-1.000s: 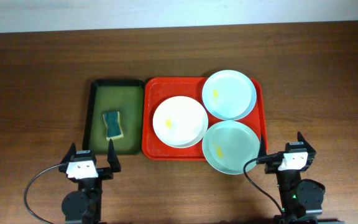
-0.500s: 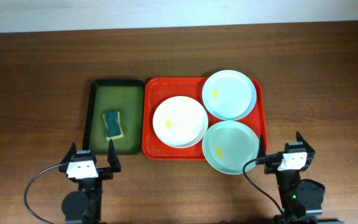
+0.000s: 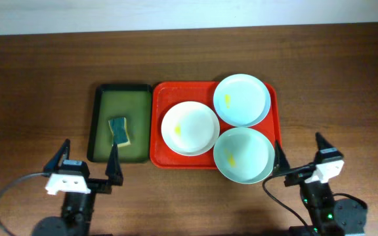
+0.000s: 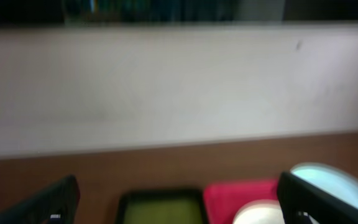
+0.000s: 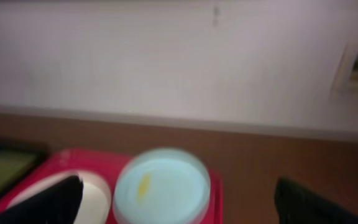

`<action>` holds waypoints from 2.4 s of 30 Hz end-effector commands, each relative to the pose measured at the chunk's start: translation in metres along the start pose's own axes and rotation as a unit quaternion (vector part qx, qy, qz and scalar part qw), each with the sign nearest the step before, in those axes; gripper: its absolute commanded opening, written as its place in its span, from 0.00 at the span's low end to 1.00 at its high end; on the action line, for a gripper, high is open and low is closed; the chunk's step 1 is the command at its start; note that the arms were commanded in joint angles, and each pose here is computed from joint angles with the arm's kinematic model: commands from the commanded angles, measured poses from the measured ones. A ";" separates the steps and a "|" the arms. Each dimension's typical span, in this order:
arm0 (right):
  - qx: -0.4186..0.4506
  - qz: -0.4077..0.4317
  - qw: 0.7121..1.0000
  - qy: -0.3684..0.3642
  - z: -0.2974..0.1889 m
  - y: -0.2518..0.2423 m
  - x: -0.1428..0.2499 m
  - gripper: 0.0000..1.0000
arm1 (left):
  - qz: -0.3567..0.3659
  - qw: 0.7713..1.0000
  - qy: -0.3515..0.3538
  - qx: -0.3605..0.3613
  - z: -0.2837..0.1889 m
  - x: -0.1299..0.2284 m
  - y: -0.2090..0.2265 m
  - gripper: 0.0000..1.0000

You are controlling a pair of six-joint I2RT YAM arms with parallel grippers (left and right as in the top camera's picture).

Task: Clean dirty plates on tray and stack at the side
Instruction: 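Move left gripper to the sponge and right gripper to the white plate, then grasp the green sponge with the left gripper and lift it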

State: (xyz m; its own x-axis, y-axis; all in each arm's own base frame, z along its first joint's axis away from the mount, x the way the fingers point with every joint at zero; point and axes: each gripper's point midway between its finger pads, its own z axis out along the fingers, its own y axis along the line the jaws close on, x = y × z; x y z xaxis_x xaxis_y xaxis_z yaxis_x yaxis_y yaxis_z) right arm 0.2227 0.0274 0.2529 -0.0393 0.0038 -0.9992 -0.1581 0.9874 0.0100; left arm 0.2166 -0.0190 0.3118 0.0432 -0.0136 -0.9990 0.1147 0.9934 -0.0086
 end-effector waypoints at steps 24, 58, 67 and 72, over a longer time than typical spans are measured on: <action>-0.018 0.086 0.756 0.649 0.163 0.113 0.164 0.57 | -0.134 0.688 0.712 -0.044 0.113 0.218 0.014 0.44; -0.013 0.101 0.756 0.647 0.174 0.134 0.234 0.21 | -0.114 0.733 0.667 -0.074 0.126 0.285 0.029 0.31; -0.013 0.101 0.756 0.647 0.174 0.134 0.234 0.21 | -0.137 0.721 0.666 -0.135 0.119 0.302 0.038 0.33; -0.013 0.101 0.756 0.647 0.174 0.134 0.234 0.21 | -0.138 0.712 0.674 -0.137 0.118 0.315 0.038 0.29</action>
State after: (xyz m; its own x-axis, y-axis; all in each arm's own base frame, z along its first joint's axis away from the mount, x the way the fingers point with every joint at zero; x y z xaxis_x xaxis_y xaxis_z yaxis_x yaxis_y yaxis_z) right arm 0.3682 0.1877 0.0196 -0.9931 -0.0209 -0.1152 -0.0424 0.9813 0.1877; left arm 0.3581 0.0005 0.0099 -0.9568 -0.2678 -0.1134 -0.2632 0.9632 -0.0537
